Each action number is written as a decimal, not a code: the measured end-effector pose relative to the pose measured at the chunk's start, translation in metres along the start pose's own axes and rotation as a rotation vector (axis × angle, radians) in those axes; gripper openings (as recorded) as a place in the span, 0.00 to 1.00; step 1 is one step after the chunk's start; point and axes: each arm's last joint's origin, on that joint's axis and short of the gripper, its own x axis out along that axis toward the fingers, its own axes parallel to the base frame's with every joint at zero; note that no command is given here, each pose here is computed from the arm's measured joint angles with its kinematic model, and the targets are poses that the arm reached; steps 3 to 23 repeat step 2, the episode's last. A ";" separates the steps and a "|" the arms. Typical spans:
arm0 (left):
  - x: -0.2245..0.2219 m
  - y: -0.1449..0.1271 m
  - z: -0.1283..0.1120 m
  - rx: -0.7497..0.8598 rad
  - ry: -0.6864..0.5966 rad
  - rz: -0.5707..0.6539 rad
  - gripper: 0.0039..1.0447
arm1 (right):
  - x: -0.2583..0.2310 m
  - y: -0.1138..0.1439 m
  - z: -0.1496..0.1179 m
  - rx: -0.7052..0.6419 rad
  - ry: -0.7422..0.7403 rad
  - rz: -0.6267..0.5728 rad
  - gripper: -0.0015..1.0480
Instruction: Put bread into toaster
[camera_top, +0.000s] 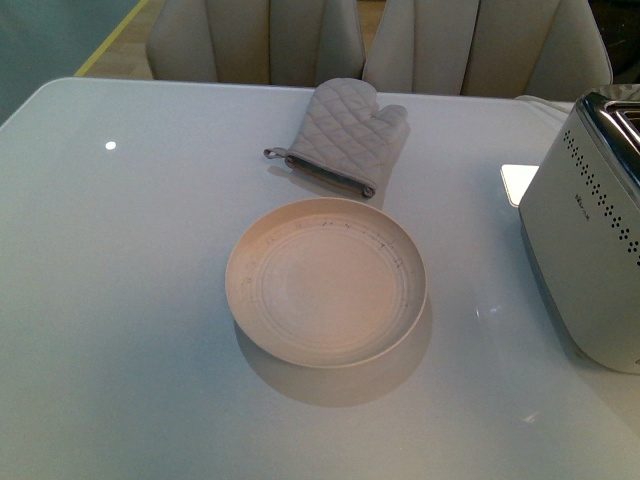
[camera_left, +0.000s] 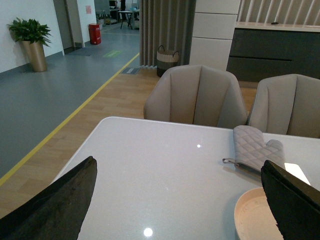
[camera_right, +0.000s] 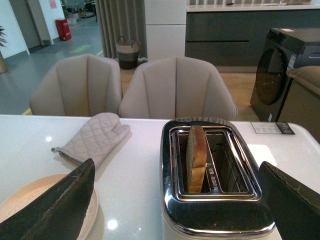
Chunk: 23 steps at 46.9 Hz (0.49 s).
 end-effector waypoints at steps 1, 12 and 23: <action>0.000 0.000 0.000 0.000 0.000 0.000 0.94 | 0.000 0.000 0.000 0.000 0.000 0.000 0.91; 0.000 0.000 0.000 0.000 0.000 0.000 0.94 | 0.000 0.000 0.000 0.000 0.000 0.000 0.91; 0.000 0.000 0.000 0.000 0.000 0.000 0.94 | 0.000 0.000 0.000 0.000 0.000 0.000 0.91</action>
